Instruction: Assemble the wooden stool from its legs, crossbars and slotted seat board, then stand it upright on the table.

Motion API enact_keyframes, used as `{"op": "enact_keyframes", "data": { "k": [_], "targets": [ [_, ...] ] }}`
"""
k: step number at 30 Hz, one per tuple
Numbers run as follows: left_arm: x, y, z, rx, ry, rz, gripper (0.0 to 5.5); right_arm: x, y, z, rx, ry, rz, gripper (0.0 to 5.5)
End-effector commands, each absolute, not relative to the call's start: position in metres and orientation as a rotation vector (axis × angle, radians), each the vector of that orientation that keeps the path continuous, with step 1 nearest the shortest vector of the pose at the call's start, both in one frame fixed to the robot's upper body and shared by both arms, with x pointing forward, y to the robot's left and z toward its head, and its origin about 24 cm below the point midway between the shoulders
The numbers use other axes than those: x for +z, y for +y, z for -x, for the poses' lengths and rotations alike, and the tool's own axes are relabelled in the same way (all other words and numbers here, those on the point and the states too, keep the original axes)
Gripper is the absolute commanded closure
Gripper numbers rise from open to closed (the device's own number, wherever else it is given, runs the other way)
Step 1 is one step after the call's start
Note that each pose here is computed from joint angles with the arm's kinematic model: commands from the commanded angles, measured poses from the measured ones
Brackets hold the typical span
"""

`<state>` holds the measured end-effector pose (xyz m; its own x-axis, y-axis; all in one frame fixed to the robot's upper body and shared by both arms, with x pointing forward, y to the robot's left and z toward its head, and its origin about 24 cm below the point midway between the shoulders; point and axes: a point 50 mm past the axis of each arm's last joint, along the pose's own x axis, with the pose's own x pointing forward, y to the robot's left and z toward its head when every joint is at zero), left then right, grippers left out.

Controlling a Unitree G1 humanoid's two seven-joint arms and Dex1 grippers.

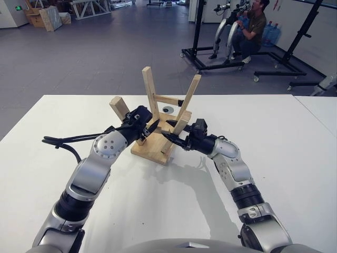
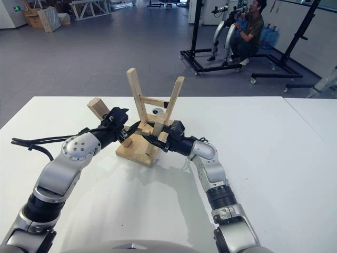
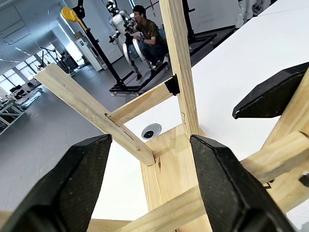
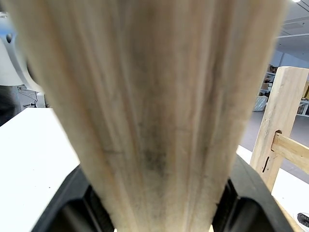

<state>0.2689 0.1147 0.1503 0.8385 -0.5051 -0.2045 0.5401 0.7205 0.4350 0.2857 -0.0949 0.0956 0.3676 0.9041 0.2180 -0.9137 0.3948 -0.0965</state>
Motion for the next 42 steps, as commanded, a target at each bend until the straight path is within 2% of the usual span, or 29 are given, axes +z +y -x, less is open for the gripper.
{"op": "enact_keyframes", "data": {
  "k": [1,11,14,18,20,23,30,32,38,40,42],
  "targets": [
    [0.161,0.116,-0.275,-0.579,0.089,-0.503,2.51,0.098,-0.088,-0.284,1.195,-0.258,-0.037,3.44],
    [0.193,0.126,-0.279,-0.541,0.024,-0.541,2.51,0.097,-0.086,-0.283,1.202,-0.257,-0.036,3.44],
    [0.173,0.129,-0.276,-0.534,0.081,-0.515,2.51,0.097,-0.085,-0.283,1.203,-0.257,-0.037,3.44],
    [0.112,0.122,-0.261,-0.596,0.228,-0.521,2.51,0.097,-0.085,-0.283,1.205,-0.254,-0.037,3.44],
    [0.099,0.118,-0.258,-0.608,0.247,-0.52,2.51,0.096,-0.085,-0.283,1.206,-0.244,-0.031,3.44],
    [0.113,0.115,-0.266,-0.594,0.186,-0.518,2.51,0.094,-0.084,-0.283,1.205,-0.225,-0.016,3.44],
    [0.183,0.12,-0.282,-0.527,0.009,-0.503,2.51,0.091,-0.084,-0.283,1.205,-0.209,-0.012,3.44],
    [0.171,0.125,-0.28,-0.52,0.057,-0.504,2.51,0.091,-0.084,-0.283,1.204,-0.207,-0.014,3.44],
    [0.085,0.124,-0.258,-0.576,0.289,-0.522,2.51,0.089,-0.078,-0.282,1.222,-0.179,0.005,3.44],
    [0.078,0.116,-0.255,-0.605,0.281,-0.539,2.51,0.089,-0.078,-0.282,1.224,-0.173,0.008,3.44],
    [0.094,0.112,-0.258,-0.605,0.223,-0.53,2.51,0.089,-0.08,-0.282,1.219,-0.167,0.007,3.44]
  ]
}}
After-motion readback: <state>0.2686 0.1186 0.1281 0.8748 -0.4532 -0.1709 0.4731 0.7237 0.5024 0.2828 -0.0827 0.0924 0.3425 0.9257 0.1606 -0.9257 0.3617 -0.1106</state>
